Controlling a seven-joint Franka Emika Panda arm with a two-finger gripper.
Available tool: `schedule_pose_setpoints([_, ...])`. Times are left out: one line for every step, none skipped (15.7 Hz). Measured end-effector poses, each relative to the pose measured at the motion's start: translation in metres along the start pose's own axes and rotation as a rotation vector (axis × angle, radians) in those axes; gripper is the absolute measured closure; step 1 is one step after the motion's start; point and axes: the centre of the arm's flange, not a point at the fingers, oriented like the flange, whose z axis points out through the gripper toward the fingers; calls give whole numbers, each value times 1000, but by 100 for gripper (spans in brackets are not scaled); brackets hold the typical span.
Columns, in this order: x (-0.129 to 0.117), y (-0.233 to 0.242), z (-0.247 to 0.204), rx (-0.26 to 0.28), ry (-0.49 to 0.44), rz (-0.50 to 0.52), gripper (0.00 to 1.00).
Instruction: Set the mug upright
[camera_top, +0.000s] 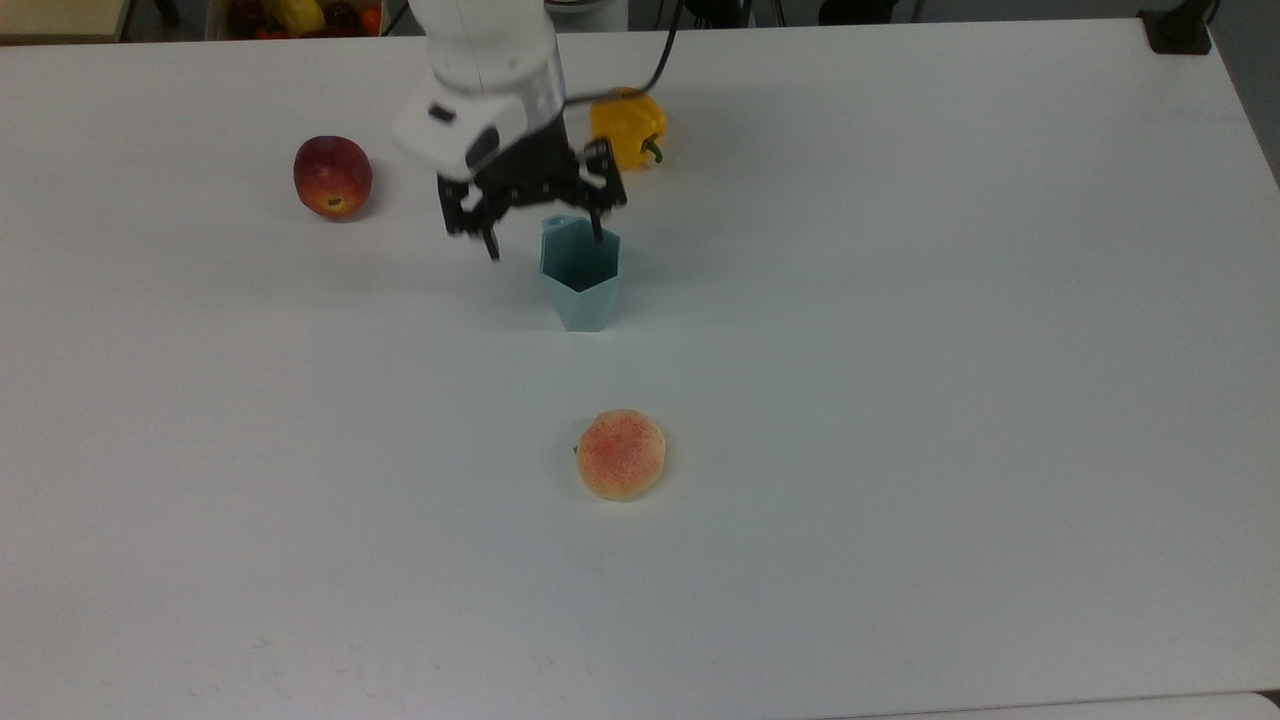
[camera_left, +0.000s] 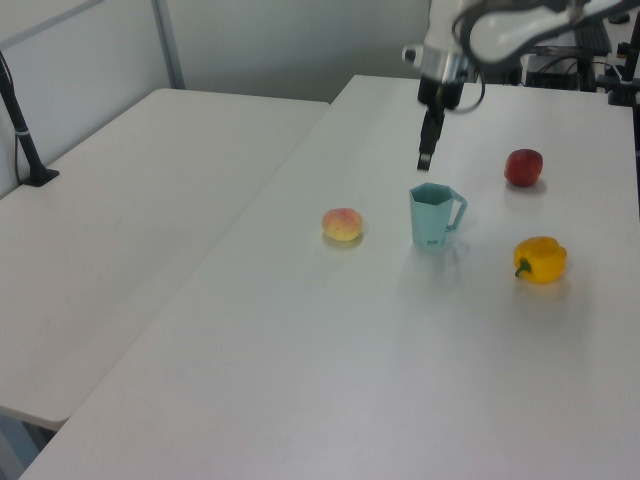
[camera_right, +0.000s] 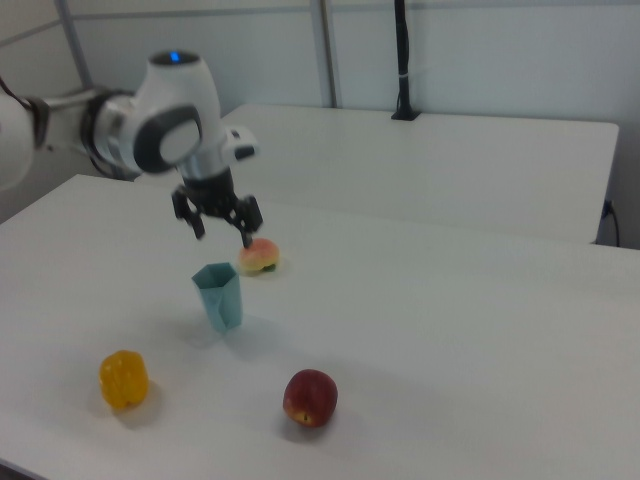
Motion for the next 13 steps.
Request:
schedule_pose_setpoints([-2, -4, -32, 5, -3, 24, 0])
schedule_pose_setpoints([-5, -7, -60, 8, -1, 48, 0])
schedule_pose_setpoints([-10, -12, -86, 11, 1, 71, 0])
schedule_pose_setpoints([-16, -20, -105, 16, -2, 91, 0])
schedule_pose_setpoints([-22, -33, -120, 21, -11, 118, 0])
schedule_pose_setpoints([-28, -45, -129, 25, -24, 146, 0])
schedule_pose_setpoints([-35, -56, -137, 27, -45, 176, 0])
schedule_pose_setpoints([-42, -64, -143, 23, -70, 194, 0])
schedule_pose_setpoints([-48, -68, -147, 18, -89, 202, 0])
schedule_pose_setpoints([-51, -68, -149, 16, -97, 202, 0])
schedule_pose_setpoints([-51, -66, -151, 15, -97, 206, 0])
schedule_pose_setpoints([-52, -63, -150, 15, -97, 199, 0])
schedule_pose_setpoints([-51, -60, -148, 15, -94, 182, 0])
